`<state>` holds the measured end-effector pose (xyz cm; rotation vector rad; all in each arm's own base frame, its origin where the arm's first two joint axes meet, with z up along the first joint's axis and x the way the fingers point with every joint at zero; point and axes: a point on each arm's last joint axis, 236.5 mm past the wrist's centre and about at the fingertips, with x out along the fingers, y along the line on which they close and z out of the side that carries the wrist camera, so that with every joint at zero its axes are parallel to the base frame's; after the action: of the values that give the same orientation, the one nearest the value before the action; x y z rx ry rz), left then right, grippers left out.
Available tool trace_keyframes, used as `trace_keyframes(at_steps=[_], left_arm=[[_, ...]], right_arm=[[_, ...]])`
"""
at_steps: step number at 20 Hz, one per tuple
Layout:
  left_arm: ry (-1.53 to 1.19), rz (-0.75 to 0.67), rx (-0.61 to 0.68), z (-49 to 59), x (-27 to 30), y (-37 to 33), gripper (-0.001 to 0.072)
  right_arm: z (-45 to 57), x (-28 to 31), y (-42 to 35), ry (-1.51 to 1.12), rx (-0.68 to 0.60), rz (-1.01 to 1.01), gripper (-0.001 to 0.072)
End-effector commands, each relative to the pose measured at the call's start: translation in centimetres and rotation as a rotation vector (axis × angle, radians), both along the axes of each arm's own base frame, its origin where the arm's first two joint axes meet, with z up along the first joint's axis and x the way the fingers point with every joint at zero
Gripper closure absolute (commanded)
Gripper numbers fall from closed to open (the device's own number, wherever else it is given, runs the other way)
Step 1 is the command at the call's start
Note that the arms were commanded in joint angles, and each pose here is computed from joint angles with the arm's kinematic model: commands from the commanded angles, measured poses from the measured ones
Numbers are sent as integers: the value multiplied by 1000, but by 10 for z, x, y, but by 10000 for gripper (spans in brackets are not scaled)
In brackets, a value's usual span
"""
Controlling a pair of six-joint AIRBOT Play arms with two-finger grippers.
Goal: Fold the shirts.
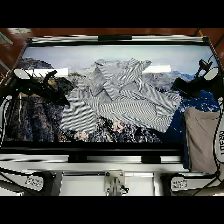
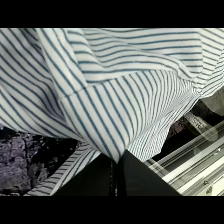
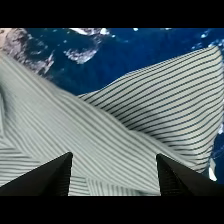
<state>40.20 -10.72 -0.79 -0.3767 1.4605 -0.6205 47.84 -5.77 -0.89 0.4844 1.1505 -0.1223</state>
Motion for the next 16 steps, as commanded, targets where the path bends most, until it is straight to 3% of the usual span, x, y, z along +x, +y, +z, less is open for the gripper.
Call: trace_keyframes(at_steps=[1, 7, 14, 15, 16], left_arm=[[-12, 2, 0, 4, 3, 2, 657], [-22, 15, 3, 4, 7, 2, 657], [-30, 29, 6, 3, 10, 3, 657], [-42, 37, 8, 3, 14, 3, 657], [-59, 48, 12, 4, 19, 4, 657]], right_arm=[[-26, -1, -26, 34, -39, 3, 78], [-45, -1, -3, 51, -102, 224, 77], [-98, -33, 41, 233, -59, 426, 91], [-102, -37, 43, 253, -55, 437, 298], [-102, -41, 44, 273, -55, 447, 625]])
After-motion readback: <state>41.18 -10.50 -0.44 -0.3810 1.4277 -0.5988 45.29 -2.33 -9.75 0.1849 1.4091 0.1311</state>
